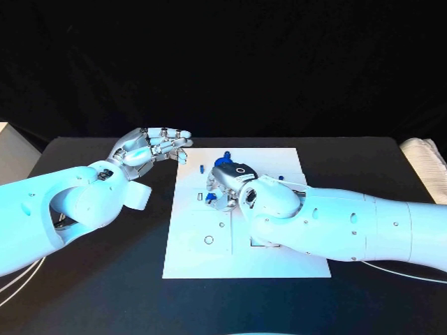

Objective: Assemble the parts on the task board

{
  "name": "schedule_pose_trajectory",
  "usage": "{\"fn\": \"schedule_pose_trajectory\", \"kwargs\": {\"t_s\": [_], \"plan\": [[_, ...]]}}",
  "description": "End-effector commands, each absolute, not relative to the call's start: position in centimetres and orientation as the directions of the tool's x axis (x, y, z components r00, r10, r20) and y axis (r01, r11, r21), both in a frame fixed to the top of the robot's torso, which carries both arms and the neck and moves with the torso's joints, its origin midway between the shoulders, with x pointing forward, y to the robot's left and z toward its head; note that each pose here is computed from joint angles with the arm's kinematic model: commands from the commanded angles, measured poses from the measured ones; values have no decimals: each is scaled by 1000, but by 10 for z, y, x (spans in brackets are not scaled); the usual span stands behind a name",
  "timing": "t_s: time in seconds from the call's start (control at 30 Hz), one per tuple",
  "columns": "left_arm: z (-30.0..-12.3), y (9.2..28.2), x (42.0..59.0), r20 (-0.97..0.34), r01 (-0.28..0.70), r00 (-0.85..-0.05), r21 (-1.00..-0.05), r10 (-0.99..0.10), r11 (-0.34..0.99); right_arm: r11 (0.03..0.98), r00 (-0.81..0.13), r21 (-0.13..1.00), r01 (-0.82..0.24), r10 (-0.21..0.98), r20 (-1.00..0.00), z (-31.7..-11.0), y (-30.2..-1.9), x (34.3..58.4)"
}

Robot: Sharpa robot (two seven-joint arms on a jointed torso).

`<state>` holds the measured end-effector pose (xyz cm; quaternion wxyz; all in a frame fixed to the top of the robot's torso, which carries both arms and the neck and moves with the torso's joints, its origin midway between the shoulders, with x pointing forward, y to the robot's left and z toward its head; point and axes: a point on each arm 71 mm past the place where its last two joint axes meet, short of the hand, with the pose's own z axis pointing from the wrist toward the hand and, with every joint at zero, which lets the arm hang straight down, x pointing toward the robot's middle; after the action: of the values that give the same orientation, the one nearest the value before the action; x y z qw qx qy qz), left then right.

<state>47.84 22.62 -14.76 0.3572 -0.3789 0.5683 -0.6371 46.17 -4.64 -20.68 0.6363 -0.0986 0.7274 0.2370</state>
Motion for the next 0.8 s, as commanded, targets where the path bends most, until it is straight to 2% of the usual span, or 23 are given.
{"fn": "schedule_pose_trajectory", "kwargs": {"t_s": [0.03,0.8], "plan": [[-147,224,478,80,27,-475,-994,-876,-105,876,-131,166,-452,119,-984,-206,-45,463],[-147,224,478,80,24,-477,-994,-875,-104,884,-183,115,-453,34,-982,-216,-43,462]]}}
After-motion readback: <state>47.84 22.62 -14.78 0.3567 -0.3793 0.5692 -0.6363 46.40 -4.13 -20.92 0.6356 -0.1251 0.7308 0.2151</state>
